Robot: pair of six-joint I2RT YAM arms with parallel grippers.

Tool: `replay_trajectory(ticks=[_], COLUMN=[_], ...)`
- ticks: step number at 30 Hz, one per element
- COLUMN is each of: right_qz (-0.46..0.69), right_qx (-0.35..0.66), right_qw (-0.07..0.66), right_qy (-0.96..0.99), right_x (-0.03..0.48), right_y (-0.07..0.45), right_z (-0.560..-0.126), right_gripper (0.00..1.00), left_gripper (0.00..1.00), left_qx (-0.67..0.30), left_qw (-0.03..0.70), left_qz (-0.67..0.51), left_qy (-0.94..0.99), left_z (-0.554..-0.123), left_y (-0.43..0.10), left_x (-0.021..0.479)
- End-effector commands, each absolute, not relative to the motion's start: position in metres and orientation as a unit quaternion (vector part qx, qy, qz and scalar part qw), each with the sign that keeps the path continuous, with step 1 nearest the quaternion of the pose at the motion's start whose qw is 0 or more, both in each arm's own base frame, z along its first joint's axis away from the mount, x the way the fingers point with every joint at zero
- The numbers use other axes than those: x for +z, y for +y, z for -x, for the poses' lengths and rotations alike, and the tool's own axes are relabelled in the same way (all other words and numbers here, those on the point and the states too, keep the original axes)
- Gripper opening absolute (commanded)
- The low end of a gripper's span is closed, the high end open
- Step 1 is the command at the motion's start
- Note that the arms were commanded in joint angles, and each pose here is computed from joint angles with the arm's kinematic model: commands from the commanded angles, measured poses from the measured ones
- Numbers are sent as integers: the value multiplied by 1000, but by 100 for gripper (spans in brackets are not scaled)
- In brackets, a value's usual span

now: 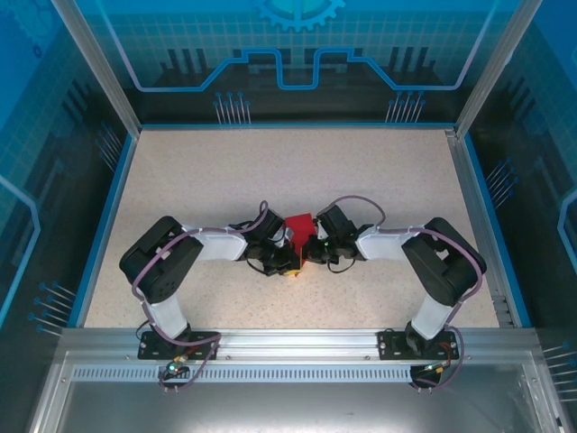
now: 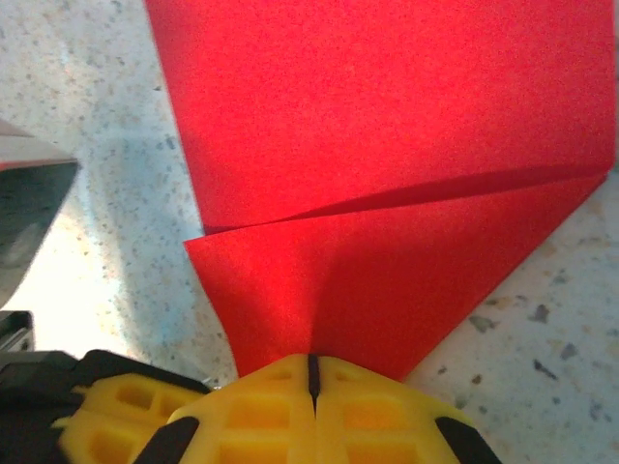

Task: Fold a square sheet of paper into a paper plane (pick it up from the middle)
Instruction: Third fold the triangle at the center of the table.

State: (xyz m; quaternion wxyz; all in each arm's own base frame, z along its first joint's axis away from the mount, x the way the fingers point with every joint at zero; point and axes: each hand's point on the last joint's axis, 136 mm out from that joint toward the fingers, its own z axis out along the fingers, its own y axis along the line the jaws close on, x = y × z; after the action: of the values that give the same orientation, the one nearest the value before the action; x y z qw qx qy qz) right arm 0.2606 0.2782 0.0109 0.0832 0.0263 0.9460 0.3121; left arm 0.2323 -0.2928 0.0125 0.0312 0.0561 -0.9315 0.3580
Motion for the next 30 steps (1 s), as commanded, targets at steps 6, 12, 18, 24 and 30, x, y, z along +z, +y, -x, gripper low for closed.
replay_trajectory(ticks=[6, 12, 18, 24, 30], right_qz=[-63, -78, -95, -81, -49], right_qx=[261, 244, 221, 223, 295], right_qw=[72, 91, 106, 157, 181], right_qy=[961, 962, 965, 959, 937], right_x=[-13, -14, -13, 27, 72], right_y=[247, 225, 199, 194, 219], right_z=[-272, -294, -320, -342, -322], right_gripper=[4, 3, 3, 3, 4], left_gripper=[0, 0, 0, 0, 0], left_qx=[270, 257, 259, 261, 264], left_qw=[65, 81, 83, 81, 76], left_qz=[-79, -85, -85, -82, -78], left_qy=[-957, -959, -959, -958, -958], left_z=[-204, -196, -195, -197, -201], left_y=[-258, -252, -252, -255, -257], left_x=[-21, -29, -30, -29, -26])
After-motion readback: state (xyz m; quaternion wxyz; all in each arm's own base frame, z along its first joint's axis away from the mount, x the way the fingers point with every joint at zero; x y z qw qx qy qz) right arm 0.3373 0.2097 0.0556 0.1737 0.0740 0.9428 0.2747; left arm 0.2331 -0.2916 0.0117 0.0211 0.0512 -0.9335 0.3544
